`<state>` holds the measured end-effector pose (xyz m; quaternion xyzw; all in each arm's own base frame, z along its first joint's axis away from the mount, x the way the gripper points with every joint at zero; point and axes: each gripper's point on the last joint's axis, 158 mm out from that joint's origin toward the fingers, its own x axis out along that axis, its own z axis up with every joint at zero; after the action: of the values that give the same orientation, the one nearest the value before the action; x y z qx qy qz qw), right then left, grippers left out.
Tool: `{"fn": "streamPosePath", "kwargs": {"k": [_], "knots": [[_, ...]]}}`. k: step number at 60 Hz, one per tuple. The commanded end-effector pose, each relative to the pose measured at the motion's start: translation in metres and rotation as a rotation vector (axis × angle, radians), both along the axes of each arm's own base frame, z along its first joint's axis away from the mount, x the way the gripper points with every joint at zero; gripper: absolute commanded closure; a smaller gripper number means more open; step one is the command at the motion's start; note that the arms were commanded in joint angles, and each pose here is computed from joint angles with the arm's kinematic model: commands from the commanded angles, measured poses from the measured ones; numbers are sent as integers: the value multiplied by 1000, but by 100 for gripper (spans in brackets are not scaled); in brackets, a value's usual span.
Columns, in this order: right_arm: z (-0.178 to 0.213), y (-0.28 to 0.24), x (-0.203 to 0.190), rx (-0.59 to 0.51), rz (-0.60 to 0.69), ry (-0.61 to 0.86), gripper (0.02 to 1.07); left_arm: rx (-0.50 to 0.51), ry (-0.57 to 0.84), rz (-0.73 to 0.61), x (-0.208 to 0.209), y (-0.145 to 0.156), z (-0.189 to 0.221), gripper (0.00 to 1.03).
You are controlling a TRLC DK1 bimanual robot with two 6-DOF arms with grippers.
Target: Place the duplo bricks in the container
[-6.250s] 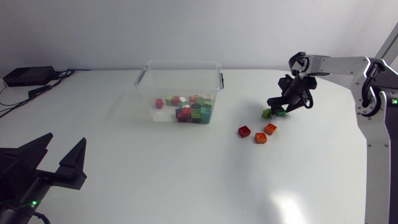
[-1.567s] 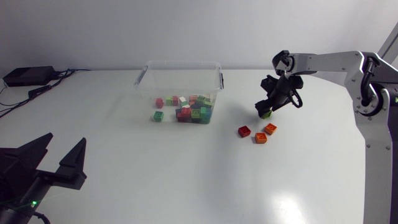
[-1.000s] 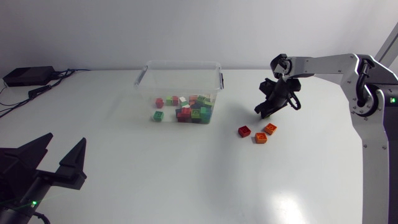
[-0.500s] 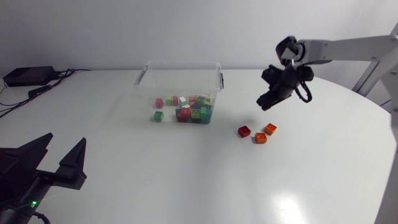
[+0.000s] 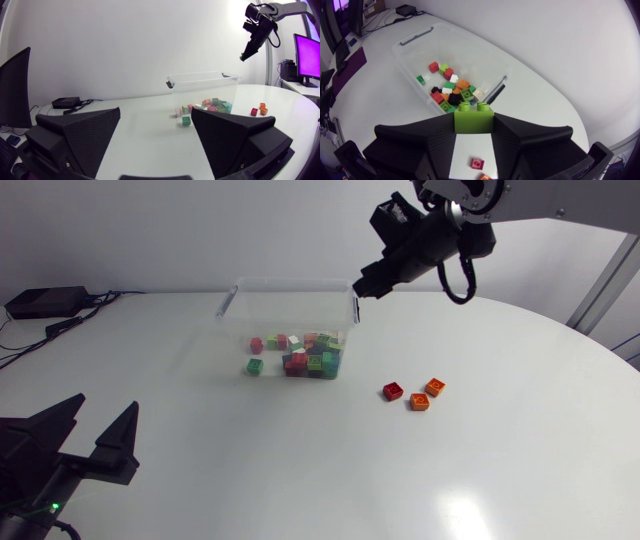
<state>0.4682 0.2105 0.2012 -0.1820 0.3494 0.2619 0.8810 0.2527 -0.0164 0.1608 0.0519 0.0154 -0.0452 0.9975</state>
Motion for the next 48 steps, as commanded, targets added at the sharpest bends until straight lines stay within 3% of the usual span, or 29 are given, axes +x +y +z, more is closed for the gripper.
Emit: {"fn": "streamPosePath", "kwargs": {"k": [1, 27, 38, 42, 47, 48], "knots": [[-11, 23, 2, 39, 4, 13, 70, 9, -3, 1, 0, 1, -4, 5], [13, 83, 45, 187, 14, -150, 70, 9, -3, 1, 0, 1, -4, 5], [-13, 101, 63, 172, 16, -117, 68, 9, -3, 1, 0, 1, -4, 5], [-27, 105, 68, 149, 9, -102, 60, 9, -3, 1, 0, 1, -4, 5], [-40, 111, 70, 117, 13, -85, 40, 9, -3, 1, 0, 1, -4, 5], [-41, 114, 70, 111, 14, -85, 31, 9, -3, 1, 0, 1, -4, 5]]}}
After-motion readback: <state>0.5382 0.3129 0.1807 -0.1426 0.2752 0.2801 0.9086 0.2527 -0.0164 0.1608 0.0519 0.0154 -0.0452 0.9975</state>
